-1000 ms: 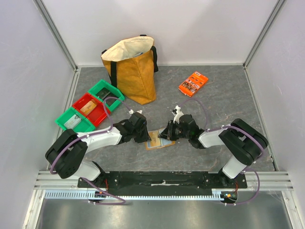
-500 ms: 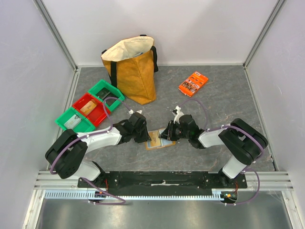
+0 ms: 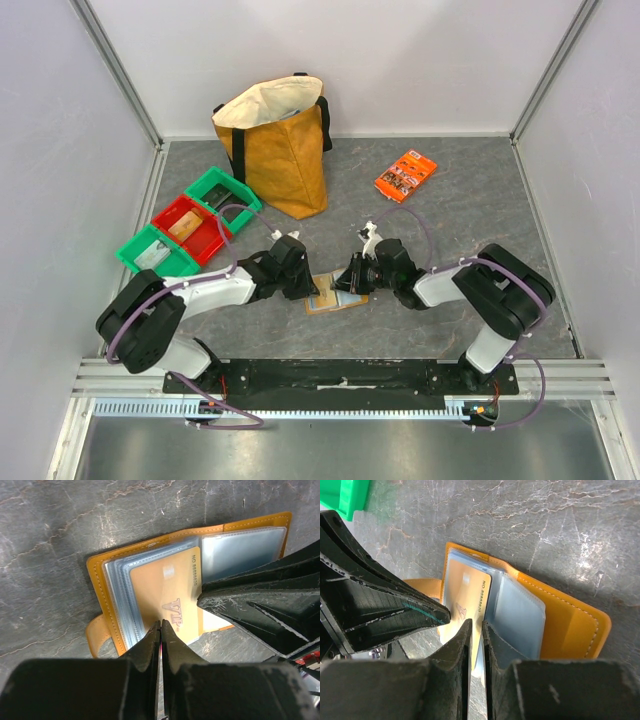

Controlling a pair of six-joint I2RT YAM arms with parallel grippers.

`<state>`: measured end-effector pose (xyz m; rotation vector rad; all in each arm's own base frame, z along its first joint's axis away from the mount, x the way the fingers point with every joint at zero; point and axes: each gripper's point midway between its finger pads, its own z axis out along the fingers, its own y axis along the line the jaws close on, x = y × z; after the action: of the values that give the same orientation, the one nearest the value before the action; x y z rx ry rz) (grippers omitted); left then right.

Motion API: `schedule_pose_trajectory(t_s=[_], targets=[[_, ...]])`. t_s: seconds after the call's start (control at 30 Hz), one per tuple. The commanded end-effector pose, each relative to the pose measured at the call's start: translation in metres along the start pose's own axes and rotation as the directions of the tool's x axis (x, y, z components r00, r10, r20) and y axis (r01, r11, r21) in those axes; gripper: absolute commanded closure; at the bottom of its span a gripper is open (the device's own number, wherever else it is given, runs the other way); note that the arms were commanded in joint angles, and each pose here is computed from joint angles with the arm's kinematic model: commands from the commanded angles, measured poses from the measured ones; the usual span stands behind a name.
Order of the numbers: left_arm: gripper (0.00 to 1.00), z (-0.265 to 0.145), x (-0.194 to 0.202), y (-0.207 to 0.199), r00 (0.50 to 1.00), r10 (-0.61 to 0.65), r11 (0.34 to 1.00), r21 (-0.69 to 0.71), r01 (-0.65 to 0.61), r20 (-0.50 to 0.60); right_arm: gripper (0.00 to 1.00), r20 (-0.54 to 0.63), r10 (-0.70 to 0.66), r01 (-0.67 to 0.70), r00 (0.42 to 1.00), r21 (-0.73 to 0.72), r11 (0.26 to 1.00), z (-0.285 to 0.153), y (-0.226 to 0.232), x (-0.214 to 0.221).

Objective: Take the credit cards out of the card holder
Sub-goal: Remove the credit card from the card holder.

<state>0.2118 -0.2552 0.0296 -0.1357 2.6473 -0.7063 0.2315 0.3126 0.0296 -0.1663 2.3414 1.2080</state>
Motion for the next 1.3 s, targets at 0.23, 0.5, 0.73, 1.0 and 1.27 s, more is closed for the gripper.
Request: schedule_pose_trajectory(t_s=[0.23,0.5,0.73,1.0,1.27], targets=[[0.9,0.0,0.007,0.01,1.0,-0.022,1.0,-0.012,0.022,-0.006,0.96,0.002,-0.003,0.003,1.0,-0.076,0.997,0.008,0.014,-0.005],[0.73,-0.013,-0.005,0.022,0.998,-0.013,0.997,-0.078,0.018,0.062,1.0,0.005,-0.004,0.004,1.0,-0.071,0.997,0.006,0.013,-0.005],[0.71,-0.011,-0.006,0.024,0.998,0.0,0.996,-0.092,0.005,0.055,1.0,0.022,-0.006,0.008,1.0,-0.069,0.998,0.004,0.015,-0.009],[0.82,-0.004,-0.001,0.027,1.0,0.011,0.994,-0.11,-0.009,0.018,1.0,0.022,-0.005,0.007,1.0,-0.069,0.998,0.003,0.014,-0.009],[0.92,0.002,0.008,0.037,1.0,0.011,0.989,-0.145,-0.014,-0.021,0.9,0.013,-0.007,0.008,1.0,-0.102,0.995,0.002,0.021,-0.009]])
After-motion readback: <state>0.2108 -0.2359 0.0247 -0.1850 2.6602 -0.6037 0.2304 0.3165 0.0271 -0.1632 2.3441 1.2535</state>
